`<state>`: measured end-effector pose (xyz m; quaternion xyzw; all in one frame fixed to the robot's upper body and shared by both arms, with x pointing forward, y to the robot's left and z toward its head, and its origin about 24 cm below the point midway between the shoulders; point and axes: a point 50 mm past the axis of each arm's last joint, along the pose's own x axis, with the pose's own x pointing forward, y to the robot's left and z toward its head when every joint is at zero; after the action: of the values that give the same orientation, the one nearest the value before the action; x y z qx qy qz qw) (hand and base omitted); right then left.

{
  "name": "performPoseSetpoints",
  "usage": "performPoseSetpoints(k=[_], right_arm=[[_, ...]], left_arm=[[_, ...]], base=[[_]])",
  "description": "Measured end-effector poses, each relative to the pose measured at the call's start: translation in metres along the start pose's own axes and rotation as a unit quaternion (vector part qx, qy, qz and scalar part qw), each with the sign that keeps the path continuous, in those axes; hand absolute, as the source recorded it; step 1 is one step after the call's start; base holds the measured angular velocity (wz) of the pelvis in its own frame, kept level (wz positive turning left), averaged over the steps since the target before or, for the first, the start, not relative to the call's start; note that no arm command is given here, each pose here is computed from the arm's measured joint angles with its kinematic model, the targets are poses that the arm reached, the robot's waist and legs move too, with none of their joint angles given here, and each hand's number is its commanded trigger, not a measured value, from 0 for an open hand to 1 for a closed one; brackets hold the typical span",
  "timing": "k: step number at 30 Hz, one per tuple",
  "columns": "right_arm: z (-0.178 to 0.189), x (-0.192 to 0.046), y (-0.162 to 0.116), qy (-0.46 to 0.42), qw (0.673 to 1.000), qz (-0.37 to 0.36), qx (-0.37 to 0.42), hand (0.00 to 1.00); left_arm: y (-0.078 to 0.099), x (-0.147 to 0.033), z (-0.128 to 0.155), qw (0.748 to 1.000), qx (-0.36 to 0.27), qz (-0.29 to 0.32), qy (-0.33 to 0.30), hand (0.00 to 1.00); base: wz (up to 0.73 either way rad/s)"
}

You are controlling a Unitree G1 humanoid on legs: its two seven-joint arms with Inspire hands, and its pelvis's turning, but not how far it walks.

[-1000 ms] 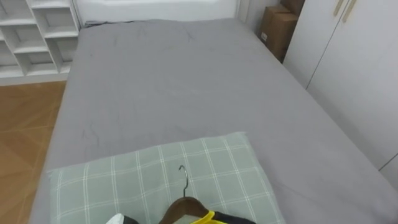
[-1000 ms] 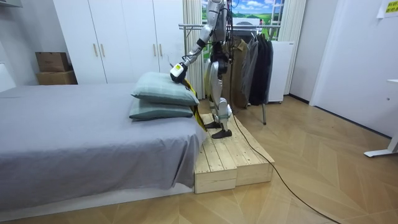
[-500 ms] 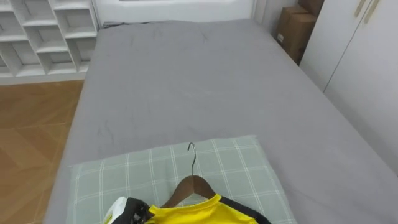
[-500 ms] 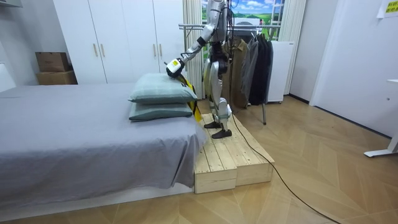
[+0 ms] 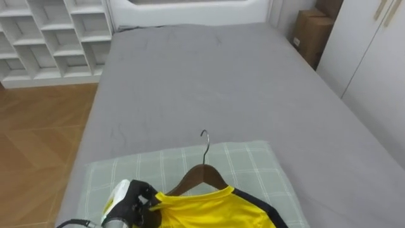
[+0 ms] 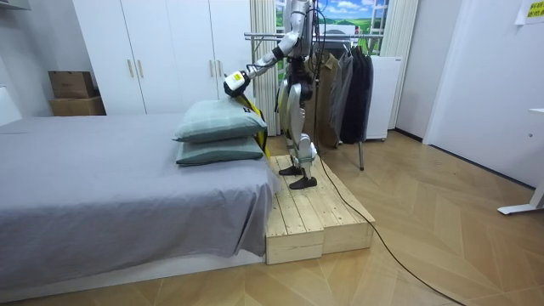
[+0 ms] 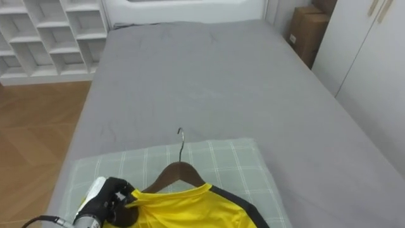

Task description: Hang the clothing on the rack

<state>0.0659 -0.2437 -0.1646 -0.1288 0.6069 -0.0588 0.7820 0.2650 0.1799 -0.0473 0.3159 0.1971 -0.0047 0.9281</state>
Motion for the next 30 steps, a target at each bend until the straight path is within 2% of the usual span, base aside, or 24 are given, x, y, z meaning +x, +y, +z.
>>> performPoseSetpoints(k=[14,19,25,30], right_arm=[[-0.003,0.000,-0.002,0.004,1.000,0.000,0.000,0.00],[-0.005,-0.001,-0.002,0.006,1.000,0.001,0.001,0.00],[-0.010,-0.001,0.002,0.014,1.000,0.008,0.016,0.00],[-0.010,-0.001,0.004,0.021,0.999,0.021,0.013,0.00]], left_arm=[[0.003,0.000,0.004,1.000,-0.003,0.005,-0.009,1.00],[0.014,0.000,0.030,0.997,-0.014,0.025,-0.066,1.00],[0.032,-0.002,0.049,0.992,-0.036,0.055,-0.109,1.00],[0.040,-0.005,0.064,0.987,-0.048,0.066,-0.142,1.00]], base=[[-0.01],[-0.06],[-0.01],[0.00]])
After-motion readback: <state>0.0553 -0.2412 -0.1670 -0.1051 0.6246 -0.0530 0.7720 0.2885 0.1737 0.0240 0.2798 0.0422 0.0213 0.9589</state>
